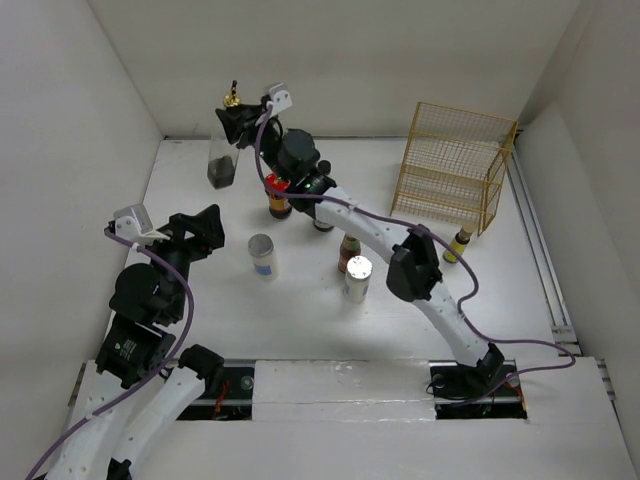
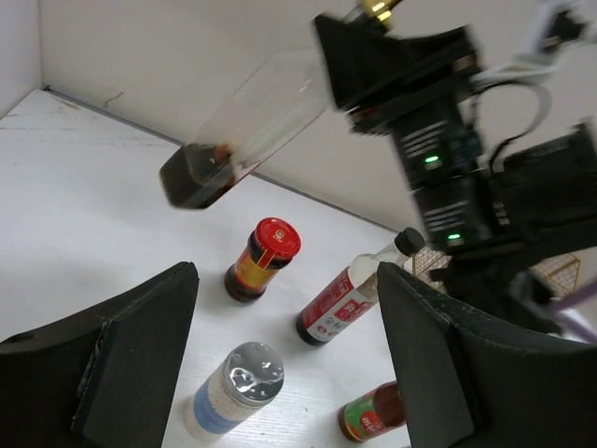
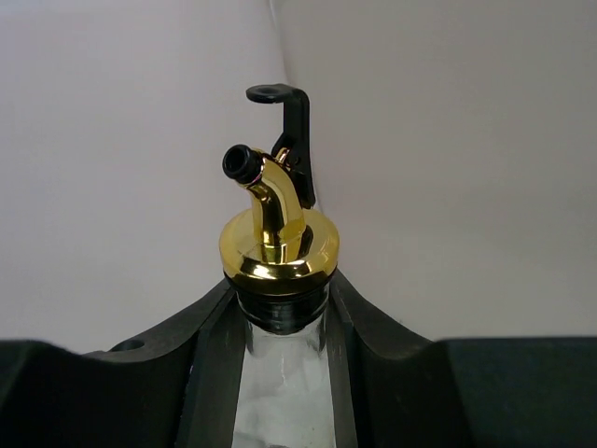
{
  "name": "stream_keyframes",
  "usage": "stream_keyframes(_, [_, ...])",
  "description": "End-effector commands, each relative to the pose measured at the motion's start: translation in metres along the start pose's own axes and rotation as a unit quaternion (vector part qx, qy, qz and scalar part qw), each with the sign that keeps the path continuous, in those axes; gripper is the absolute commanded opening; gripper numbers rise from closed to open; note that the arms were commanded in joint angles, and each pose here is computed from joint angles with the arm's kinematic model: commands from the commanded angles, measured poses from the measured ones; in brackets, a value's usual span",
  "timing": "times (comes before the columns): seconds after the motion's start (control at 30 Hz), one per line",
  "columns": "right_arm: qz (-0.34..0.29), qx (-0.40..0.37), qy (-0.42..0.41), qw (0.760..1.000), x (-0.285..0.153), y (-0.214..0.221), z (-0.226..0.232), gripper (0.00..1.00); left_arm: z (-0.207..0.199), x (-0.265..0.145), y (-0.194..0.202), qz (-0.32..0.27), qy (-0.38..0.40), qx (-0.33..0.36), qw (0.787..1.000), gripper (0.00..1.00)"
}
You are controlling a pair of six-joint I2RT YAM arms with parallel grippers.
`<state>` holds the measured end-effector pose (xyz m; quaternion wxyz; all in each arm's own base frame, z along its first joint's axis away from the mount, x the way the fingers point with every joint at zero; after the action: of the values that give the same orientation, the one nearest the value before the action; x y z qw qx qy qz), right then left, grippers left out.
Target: Organize the condiment bottles
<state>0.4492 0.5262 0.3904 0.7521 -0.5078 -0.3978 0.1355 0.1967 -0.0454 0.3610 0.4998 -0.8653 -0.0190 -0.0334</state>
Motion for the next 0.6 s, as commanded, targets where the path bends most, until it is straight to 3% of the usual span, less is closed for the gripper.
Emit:
stream_keyframes(0.0, [-0.235, 0.018, -0.012, 0.972, -0.011, -0.211, 0.016, 0.17, 0.0, 0.0, -0.009, -0.025, 0.002, -0.005, 1.0, 0.73])
stream_keyframes(0.37, [-0.272, -0.076, 0.103, 0.954, -0.061, -0.373, -0.113, 0.17, -0.004, 0.002, -0.004, -0.013, 0.013, -0.002, 1.0, 0.72])
stream_keyframes(0.57, [-0.253, -0.129, 0.178, 0.942, -0.104, -0.413, -0.178, 0.16, -0.005, 0.004, -0.002, -0.01, 0.012, 0.001, 1.0, 0.72])
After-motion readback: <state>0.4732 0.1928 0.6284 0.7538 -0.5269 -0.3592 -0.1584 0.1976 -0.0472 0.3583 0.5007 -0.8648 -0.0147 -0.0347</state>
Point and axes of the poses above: each gripper's point midway between its finger pads, its own x axis out along the fingers, its own z axis along the line the jaws close on, y = z × x, the point moved 3 cm from there along -x, back along the fingers, and after that the axes turned 1 degree about -x, right-handed, at the moved point
